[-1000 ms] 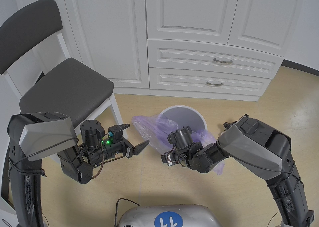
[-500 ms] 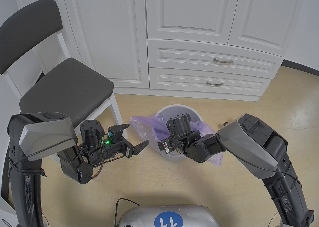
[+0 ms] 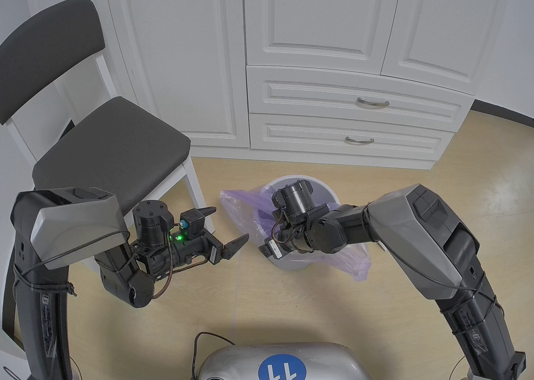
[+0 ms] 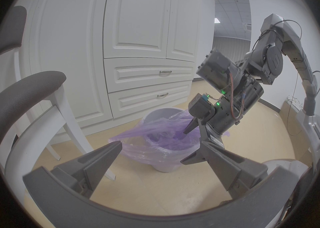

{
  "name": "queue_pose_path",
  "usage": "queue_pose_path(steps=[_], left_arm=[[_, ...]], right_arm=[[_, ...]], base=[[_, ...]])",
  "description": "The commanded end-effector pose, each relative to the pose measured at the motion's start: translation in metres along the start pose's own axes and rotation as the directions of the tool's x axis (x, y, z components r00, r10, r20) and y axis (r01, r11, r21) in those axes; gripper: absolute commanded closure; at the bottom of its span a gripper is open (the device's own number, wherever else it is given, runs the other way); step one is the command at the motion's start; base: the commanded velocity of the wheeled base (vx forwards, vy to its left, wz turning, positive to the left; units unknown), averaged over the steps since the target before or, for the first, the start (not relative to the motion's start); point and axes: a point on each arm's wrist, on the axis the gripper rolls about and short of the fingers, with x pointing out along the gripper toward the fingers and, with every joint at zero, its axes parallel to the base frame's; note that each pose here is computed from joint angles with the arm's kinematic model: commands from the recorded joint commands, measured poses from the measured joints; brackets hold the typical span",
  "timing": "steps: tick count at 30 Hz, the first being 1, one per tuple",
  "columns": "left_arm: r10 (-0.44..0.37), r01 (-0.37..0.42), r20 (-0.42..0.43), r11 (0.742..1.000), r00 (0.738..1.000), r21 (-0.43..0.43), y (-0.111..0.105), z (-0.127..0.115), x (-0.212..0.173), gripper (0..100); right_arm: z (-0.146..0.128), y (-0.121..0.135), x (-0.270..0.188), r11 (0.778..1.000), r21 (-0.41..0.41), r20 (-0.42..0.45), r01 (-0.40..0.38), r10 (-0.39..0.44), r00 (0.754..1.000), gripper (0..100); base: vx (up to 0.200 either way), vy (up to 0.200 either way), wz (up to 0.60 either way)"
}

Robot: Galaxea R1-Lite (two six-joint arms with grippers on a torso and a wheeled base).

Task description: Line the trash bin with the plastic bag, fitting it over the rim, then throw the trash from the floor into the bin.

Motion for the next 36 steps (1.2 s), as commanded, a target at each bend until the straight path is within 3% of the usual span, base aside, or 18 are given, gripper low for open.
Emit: queue_pose_path(steps=[1,8,13,31,32,36], left_arm=[[0.004,-0.004,0.003,1.0,1.0,0.001,0.001,0.001,-0.001,0],[0.003,-0.003,0.001,1.0,1.0,0.0,0.001,0.0,0.0,0],[0.008,-0.008,0.002,1.0,1.0,0.0,0.003,0.0,0.0,0],[0.024,-0.024,0.004,1.0,1.0,-0.001,0.009,0.0,-0.002,0],[0.026,-0.026,0.005,1.0,1.0,-0.001,0.01,0.0,-0.002,0],[0.029,-0.029,0.004,1.0,1.0,-0.002,0.011,-0.001,-0.002,0]], right_arm=[[0.007,0.003,0.0,1.0,-0.002,0.014,-0.02,0.02,1.0,0],[0.0,0.005,0.01,0.998,-0.002,-0.026,-0.057,0.057,0.998,0],[-0.021,0.004,0.024,0.996,-0.006,-0.116,-0.089,0.088,0.989,0],[-0.016,-0.021,0.026,0.997,-0.009,-0.067,-0.077,0.076,0.995,0],[-0.017,-0.025,0.027,0.997,-0.015,-0.068,-0.072,0.071,0.995,100],[-0.016,-0.031,0.026,0.998,-0.012,-0.065,-0.066,0.065,0.996,100]], base=[[0.0,0.0,0.0],[0.0,0.0,0.0],[0.0,0.0,0.0],[0.0,0.0,0.0],[0.0,0.0,0.0],[0.0,0.0,0.0]])
